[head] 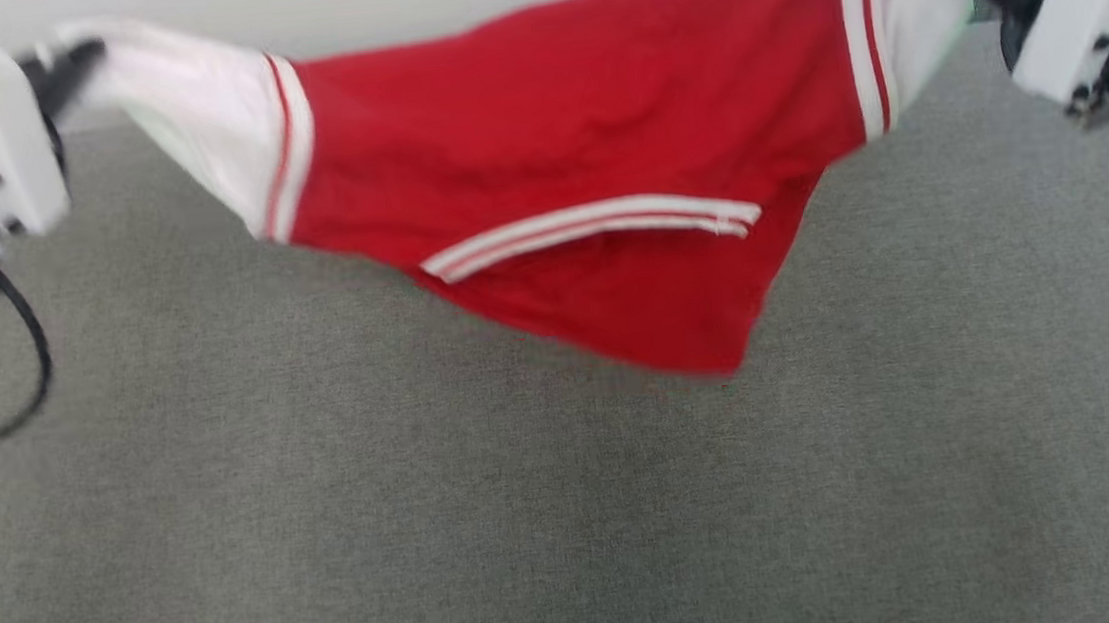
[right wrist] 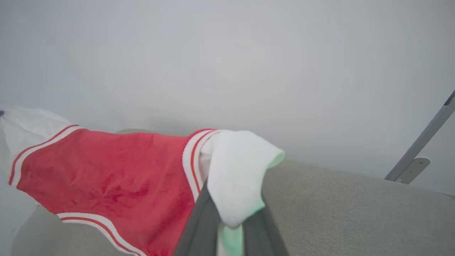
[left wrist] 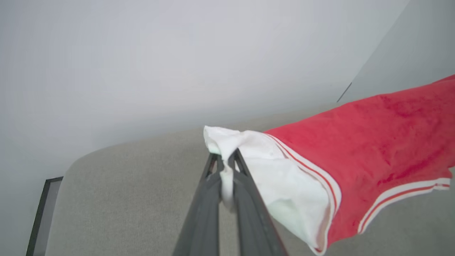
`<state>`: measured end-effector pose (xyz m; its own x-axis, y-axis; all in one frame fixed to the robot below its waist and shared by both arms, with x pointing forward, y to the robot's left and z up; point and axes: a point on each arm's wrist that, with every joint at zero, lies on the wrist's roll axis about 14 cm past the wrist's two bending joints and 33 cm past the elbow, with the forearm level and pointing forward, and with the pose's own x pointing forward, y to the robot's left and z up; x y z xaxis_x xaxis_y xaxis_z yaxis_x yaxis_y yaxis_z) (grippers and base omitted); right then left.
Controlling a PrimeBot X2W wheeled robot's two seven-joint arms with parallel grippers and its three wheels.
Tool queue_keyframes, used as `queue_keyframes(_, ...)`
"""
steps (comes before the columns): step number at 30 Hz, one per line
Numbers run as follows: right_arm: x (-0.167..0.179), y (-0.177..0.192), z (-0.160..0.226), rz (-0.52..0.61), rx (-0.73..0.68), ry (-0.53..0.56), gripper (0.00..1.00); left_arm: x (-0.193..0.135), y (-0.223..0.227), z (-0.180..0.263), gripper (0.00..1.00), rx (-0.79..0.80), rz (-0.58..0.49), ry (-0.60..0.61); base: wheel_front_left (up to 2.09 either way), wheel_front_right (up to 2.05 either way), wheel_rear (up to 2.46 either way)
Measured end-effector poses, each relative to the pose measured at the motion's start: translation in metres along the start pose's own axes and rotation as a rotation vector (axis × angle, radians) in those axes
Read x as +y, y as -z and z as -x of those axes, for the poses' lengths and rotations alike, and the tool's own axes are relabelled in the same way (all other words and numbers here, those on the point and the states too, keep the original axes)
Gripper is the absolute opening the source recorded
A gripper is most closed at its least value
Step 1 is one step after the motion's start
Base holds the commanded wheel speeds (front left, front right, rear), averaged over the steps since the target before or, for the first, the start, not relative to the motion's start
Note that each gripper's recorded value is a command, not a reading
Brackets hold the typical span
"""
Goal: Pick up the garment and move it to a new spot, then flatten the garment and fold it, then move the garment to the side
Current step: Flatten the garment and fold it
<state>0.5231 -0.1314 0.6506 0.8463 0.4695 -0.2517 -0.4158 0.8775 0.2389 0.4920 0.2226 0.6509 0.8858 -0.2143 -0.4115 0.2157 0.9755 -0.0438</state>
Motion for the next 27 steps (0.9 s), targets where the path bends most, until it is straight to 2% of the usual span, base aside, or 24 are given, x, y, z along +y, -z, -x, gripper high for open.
queue_keyframes(4,0.019,-0.035,0.01,0.024,-0.094,-0.03,0.0,0.0,-0.04,0.013,0.0,-0.105,-0.017,-0.003,0.0,0.0,0.0)
queue_keyframes(6,0.019,-0.048,0.017,0.084,-0.122,0.005,0.0,-0.003,-0.059,0.021,0.0,-0.151,-0.03,0.002,0.0,0.0,0.0)
queue_keyframes(8,0.029,-0.066,0.025,0.073,-0.175,-0.016,0.0,-0.007,-0.084,0.032,0.0,-0.212,-0.051,0.003,0.0,0.0,0.0)
queue_keyframes(16,0.044,-0.097,0.038,0.146,-0.25,-0.007,0.0,-0.014,-0.123,0.049,0.0,-0.283,-0.093,-0.004,0.0,0.0,0.0)
queue_keyframes(21,0.037,-0.108,0.023,0.152,-0.313,0.028,0.0,-0.014,-0.124,0.031,0.0,-0.282,-0.091,0.001,0.0,0.0,0.0)
queue_keyframes(27,0.008,-0.114,-0.023,0.226,-0.397,0.119,0.0,-0.006,-0.124,-0.021,0.0,-0.313,-0.098,-0.025,0.0,0.0,0.0)
